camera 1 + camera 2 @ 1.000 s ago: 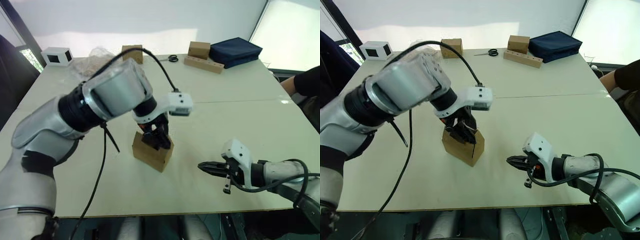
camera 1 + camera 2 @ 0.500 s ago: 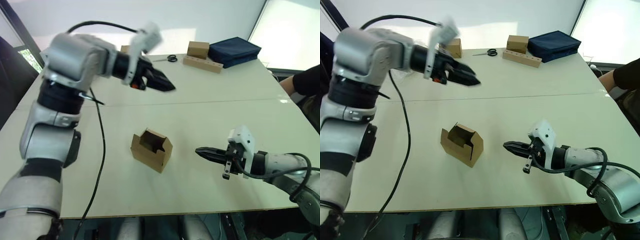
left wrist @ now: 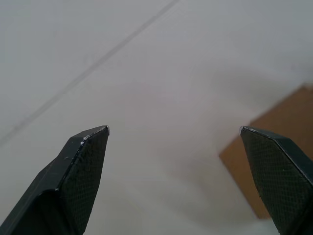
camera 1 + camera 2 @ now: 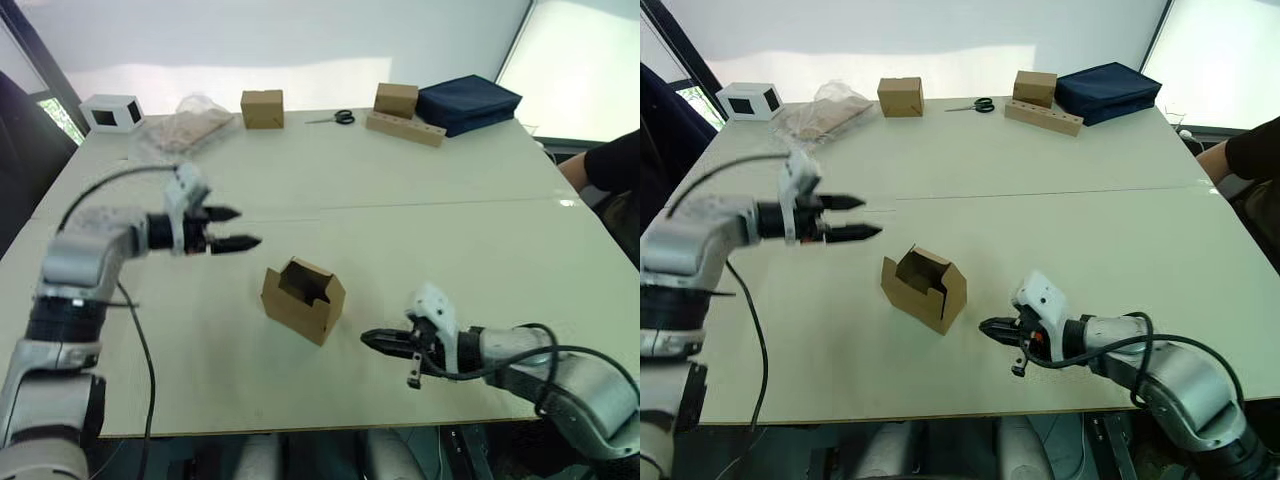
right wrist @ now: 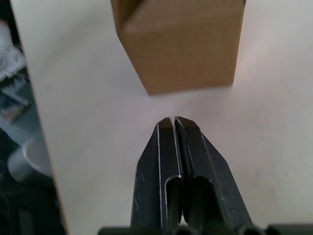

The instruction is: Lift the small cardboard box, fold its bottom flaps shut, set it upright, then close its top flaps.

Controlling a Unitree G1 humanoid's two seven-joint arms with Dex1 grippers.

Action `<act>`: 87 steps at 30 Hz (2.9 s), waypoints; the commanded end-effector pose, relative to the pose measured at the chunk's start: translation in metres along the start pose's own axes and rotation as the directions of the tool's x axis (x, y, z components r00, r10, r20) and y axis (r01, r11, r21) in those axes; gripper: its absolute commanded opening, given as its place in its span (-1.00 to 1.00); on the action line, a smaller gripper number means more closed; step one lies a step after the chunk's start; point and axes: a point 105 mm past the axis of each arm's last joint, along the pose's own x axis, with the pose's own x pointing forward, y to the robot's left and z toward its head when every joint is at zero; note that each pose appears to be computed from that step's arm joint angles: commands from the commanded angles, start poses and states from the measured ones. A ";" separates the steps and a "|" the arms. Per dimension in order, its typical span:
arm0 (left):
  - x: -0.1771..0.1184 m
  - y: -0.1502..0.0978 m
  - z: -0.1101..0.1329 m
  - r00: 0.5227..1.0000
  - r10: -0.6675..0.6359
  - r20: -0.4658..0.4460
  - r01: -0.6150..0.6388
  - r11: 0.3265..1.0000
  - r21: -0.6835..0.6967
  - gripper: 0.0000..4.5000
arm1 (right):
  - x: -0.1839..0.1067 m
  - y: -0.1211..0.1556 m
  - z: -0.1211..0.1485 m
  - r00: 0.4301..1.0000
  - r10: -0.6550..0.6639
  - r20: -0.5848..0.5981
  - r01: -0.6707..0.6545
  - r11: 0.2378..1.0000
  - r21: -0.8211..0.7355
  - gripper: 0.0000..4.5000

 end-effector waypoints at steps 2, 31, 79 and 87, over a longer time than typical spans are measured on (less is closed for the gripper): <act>-0.003 -0.008 -0.008 0.999 0.009 -0.037 -0.005 0.994 0.111 0.98 | 0.009 0.001 0.009 0.999 0.000 0.038 0.002 0.999 -0.044 -1.00; 0.035 -0.073 -0.054 0.984 -0.137 -0.116 0.141 0.990 0.025 0.98 | 0.006 -0.029 0.021 0.995 -0.094 0.030 0.098 0.983 -0.157 -1.00; 0.016 -0.060 0.020 0.984 -0.171 0.046 0.163 0.976 0.143 0.98 | -0.010 -0.021 0.078 0.975 0.054 0.214 -0.010 0.980 -0.199 -1.00; -0.003 -0.063 0.038 0.967 -0.208 0.150 0.199 0.977 0.075 0.35 | -0.018 -0.025 0.081 0.976 0.029 0.215 0.015 0.980 -0.197 -1.00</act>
